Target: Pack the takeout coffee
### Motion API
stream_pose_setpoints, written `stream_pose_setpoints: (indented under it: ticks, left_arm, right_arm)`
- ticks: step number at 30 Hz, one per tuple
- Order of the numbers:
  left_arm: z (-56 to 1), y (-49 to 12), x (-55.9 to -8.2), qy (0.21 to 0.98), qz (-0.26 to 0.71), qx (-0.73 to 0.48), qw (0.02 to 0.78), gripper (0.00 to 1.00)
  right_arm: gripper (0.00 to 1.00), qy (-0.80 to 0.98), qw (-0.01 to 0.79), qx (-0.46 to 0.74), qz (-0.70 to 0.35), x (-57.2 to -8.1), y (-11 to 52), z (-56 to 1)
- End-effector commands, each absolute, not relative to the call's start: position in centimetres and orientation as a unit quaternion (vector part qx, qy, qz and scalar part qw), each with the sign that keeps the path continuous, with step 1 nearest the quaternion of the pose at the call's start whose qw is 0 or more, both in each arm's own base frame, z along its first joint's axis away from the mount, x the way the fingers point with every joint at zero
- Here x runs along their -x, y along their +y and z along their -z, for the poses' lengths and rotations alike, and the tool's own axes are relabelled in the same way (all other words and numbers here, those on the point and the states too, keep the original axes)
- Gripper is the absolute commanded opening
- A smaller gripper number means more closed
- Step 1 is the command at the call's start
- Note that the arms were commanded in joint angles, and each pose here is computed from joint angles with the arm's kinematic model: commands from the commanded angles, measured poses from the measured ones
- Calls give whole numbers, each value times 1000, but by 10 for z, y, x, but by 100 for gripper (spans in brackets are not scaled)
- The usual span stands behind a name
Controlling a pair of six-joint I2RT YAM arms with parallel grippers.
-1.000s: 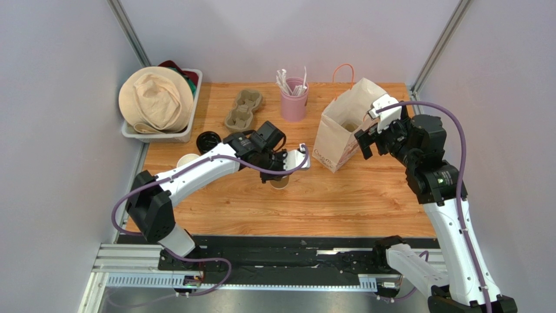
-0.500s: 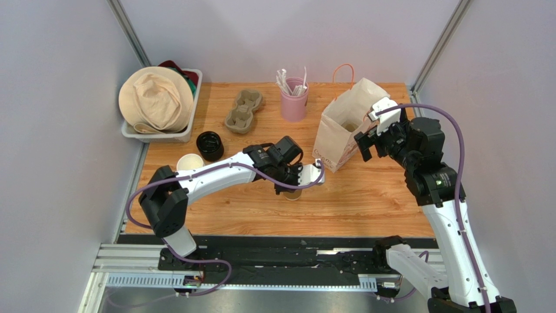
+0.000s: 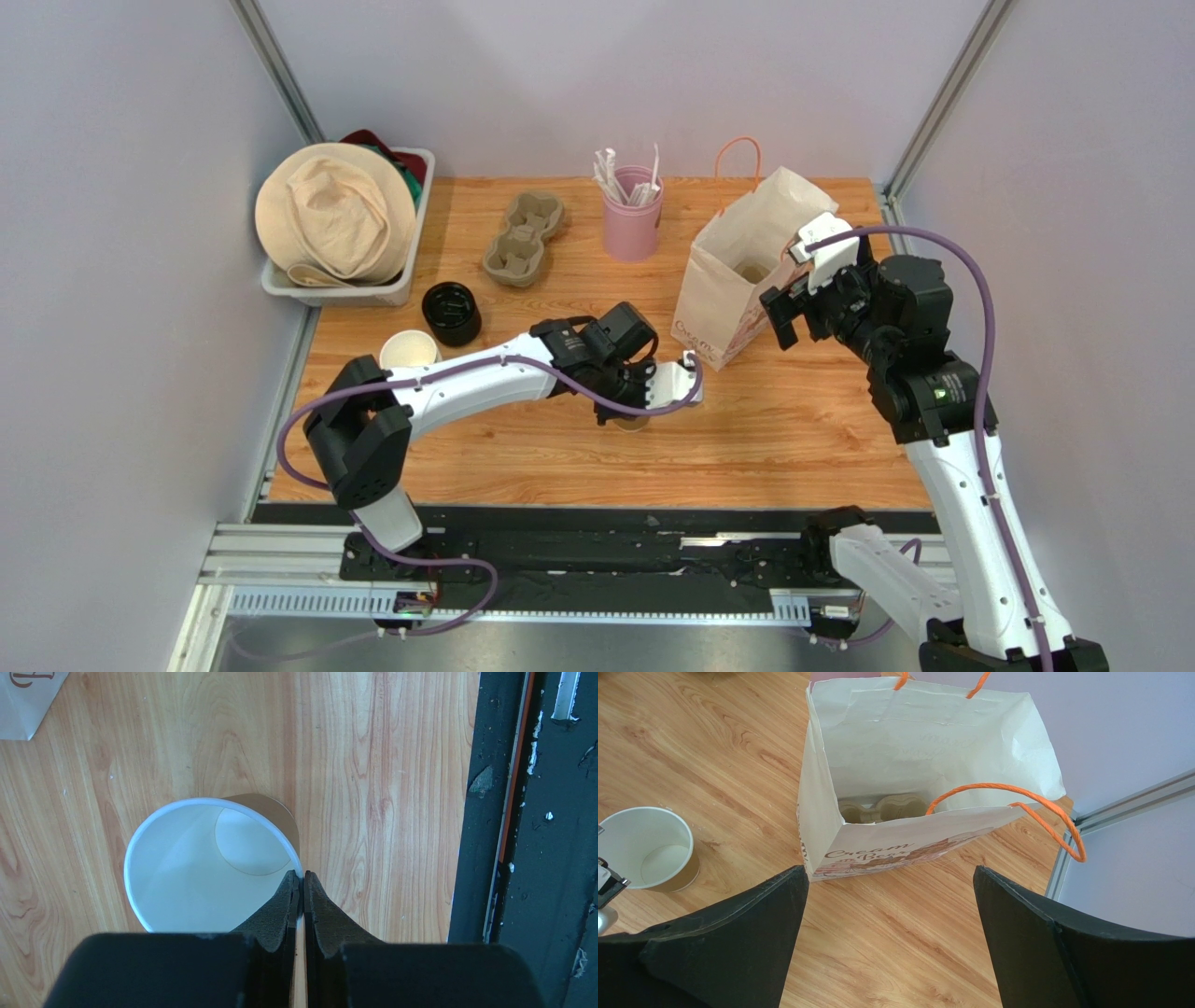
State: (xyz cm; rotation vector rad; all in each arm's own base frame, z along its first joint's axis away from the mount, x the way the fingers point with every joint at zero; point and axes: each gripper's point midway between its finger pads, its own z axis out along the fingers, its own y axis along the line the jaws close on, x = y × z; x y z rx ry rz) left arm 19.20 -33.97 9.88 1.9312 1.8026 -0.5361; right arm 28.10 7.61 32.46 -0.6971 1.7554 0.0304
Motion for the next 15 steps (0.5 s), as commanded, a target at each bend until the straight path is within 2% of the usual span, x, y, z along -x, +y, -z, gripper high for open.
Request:
stream_pose_setpoints:
  ticks: [1,3,5,12,15]
  left_arm:
    - [-97,-344,-190,651,197,-698,223,4]
    - [-97,-344,-190,650,196,-699,223,13]
    - [-98,-343,-191,649,194,-700,225,28]
    - [-124,-334,-198,635,166,-712,250,57]
    - [-142,-327,-204,631,146,-716,261,77]
  right_arm:
    - [95,736,610,293,-19,-281,78,-340]
    - [95,736,609,294,-19,-281,79,-338]
    - [95,737,608,294,-19,-282,78,-337]
    - [95,738,607,295,-20,-282,79,-336]
    - [95,740,603,297,-24,-283,81,-334]
